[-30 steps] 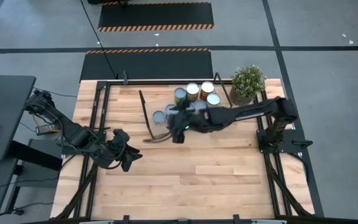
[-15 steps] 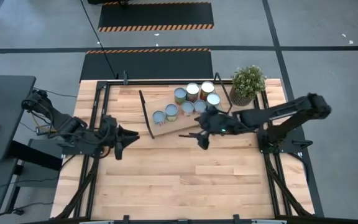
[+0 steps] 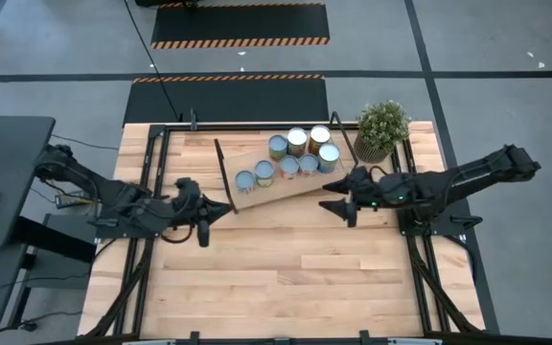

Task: Pick and place cans onto a shelf
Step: Return to Home Position

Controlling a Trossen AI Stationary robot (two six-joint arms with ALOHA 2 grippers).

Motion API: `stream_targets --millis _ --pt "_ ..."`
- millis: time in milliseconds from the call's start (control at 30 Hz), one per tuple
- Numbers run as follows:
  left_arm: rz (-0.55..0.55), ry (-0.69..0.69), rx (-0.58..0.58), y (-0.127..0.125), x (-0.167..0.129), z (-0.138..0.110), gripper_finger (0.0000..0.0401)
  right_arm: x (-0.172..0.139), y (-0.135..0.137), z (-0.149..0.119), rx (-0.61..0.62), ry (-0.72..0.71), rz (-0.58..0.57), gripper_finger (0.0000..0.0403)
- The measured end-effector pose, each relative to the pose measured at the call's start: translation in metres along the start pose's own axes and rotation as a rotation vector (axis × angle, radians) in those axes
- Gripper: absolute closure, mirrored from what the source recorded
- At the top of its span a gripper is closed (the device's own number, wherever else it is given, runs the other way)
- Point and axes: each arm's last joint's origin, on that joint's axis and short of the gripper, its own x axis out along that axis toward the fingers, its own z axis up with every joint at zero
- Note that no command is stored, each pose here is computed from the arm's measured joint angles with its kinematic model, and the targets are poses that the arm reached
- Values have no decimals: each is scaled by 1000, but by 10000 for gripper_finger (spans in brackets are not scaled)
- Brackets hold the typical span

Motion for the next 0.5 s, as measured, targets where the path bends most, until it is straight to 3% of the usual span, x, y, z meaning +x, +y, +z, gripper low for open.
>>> stream_targets --millis 267,400,500 --pt "-109 23 25 -6 24 3 397 -22 -37 -32 193 -133 50 57" --pt "-99 5 24 -3 27 5 398 -30 -48 -40 238 -153 62 57" --pt "-170 -72 -38 0 33 -7 399 -35 -52 -44 247 -161 71 57"
